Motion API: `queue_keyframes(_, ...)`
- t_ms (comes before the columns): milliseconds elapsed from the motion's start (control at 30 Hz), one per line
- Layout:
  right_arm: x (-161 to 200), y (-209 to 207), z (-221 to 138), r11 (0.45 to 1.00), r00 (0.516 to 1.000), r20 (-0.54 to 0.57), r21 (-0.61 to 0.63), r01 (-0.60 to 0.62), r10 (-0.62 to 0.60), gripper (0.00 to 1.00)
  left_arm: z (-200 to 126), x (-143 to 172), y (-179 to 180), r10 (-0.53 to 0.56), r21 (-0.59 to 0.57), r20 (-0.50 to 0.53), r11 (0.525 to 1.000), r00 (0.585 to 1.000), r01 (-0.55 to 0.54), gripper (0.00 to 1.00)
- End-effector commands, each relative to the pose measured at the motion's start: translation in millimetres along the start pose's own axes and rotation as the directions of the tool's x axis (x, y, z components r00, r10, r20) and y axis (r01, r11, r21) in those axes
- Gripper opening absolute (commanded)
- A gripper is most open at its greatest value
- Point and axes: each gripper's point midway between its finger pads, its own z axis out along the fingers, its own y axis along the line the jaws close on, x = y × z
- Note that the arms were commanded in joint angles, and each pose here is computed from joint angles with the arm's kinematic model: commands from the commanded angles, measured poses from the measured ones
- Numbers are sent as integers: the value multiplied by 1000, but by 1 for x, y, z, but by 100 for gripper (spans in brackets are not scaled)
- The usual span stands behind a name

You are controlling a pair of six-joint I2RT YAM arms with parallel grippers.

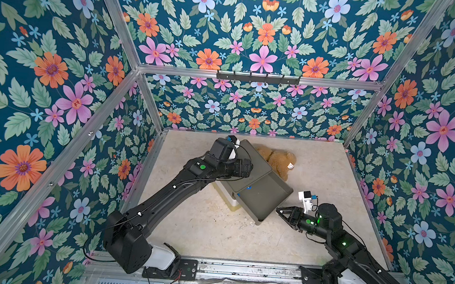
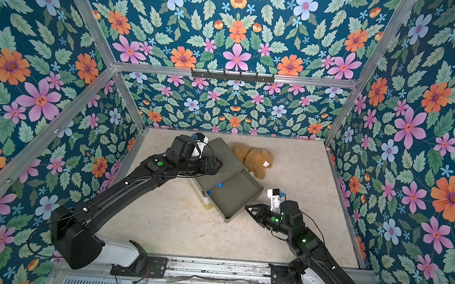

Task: Take the keys out of the drawer
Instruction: Open the drawer in the storage box.

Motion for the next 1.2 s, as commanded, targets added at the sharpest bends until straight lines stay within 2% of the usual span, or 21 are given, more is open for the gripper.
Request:
queue_keyframes(0, 18, -62, -6, 966, 995, -17, 239, -94, 101, 22, 1, 16, 3, -34, -7, -57, 999, 998, 34, 99)
queue_keyframes(667, 30, -85, -20, 947, 994, -15, 307, -96, 106, 22, -1, 22, -8, -36, 18, -48, 999, 998, 37, 99)
queue_keyframes(1167, 8, -46, -21, 972, 998, 33, 228, -55, 48, 21, 3, 14, -5, -3, -19, -48, 1000, 999, 2, 99)
